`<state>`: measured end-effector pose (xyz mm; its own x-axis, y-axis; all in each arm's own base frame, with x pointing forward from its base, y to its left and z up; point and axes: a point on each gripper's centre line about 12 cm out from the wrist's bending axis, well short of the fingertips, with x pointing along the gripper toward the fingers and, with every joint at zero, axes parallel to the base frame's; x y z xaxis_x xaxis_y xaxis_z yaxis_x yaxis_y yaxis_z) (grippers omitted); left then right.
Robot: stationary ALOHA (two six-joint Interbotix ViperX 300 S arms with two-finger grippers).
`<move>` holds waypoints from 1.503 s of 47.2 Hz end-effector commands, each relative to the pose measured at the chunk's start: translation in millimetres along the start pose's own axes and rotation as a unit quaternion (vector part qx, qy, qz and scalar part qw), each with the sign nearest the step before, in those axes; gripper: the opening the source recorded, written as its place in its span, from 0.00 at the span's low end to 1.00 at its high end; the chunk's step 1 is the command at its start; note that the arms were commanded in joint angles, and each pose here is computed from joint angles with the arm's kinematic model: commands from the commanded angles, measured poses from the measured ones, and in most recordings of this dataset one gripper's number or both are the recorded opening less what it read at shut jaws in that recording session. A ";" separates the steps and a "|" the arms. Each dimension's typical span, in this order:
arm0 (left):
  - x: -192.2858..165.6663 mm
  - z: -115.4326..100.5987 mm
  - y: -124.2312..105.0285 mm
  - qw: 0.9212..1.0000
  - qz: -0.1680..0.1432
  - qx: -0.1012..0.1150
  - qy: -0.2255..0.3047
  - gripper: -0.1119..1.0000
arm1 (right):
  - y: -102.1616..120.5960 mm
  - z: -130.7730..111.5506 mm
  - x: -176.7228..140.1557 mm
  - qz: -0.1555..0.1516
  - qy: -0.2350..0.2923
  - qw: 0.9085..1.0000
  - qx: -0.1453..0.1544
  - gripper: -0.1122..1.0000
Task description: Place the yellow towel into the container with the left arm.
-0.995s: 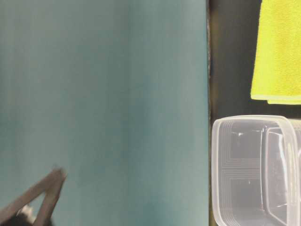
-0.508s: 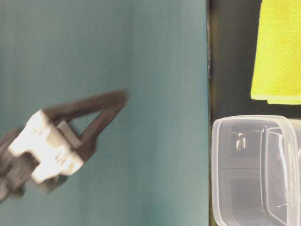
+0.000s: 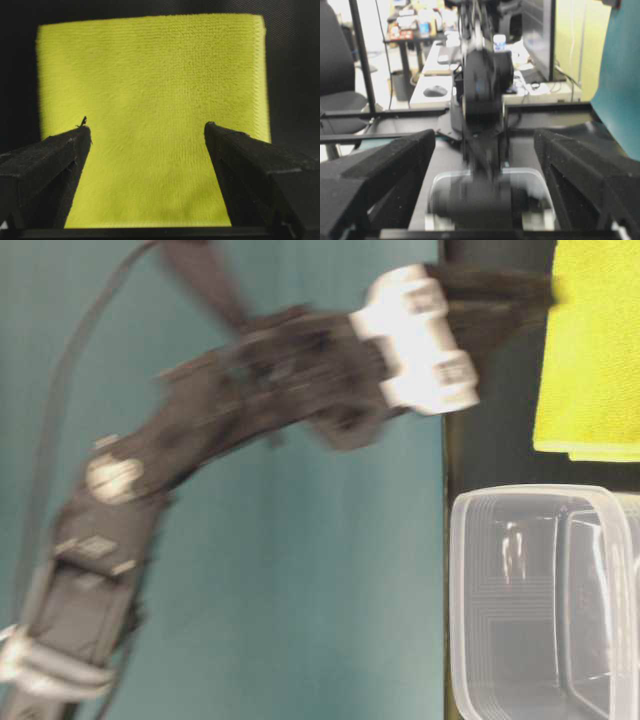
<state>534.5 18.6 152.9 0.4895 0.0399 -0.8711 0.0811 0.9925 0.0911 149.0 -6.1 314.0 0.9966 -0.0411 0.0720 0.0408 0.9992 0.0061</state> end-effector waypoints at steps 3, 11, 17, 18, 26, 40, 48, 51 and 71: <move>26.1 -4.7 -2.8 1.000 -0.002 0.003 0.014 0.92 | -0.2 9.7 0.3 -0.001 -0.015 1.000 0.005 0.79; 48.3 -14.1 -8.1 0.999 -0.006 0.007 0.034 0.91 | -0.2 9.7 0.3 -0.001 -0.015 1.000 0.005 0.79; 51.1 -16.1 -9.3 0.999 -0.007 0.009 0.038 0.88 | -0.2 9.4 0.0 -0.001 -0.015 1.000 0.005 0.79; 51.1 -16.1 -9.3 0.999 -0.007 0.009 0.038 0.87 | -0.2 10.0 0.0 -0.001 -0.015 1.000 0.005 0.79; 43.0 -9.7 -11.5 0.999 -0.008 0.016 0.032 0.53 | -0.2 9.8 0.0 -0.001 -0.015 1.000 0.005 0.79; -57.3 37.7 -0.8 1.000 0.003 0.010 -0.025 0.16 | -0.2 10.3 -0.6 -0.001 -0.016 1.000 0.005 0.79; -152.0 37.0 2.8 1.000 0.005 0.005 -0.030 0.16 | -0.2 10.3 -0.6 -0.001 -0.016 1.000 0.005 0.79; -182.5 27.7 2.0 1.000 0.005 0.005 -0.028 0.16 | -0.2 9.6 -0.3 -0.001 -0.015 1.000 0.005 0.79; -213.8 -67.1 -2.1 1.000 0.004 -0.007 0.011 0.16 | -0.2 10.4 -0.3 -0.001 -0.017 1.000 0.005 0.79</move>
<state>382.1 14.7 300.2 0.4237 0.0463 -0.9046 0.0714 0.9939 0.0844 147.5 -6.1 316.0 0.9957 -0.0410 0.0827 0.0400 0.9991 0.0137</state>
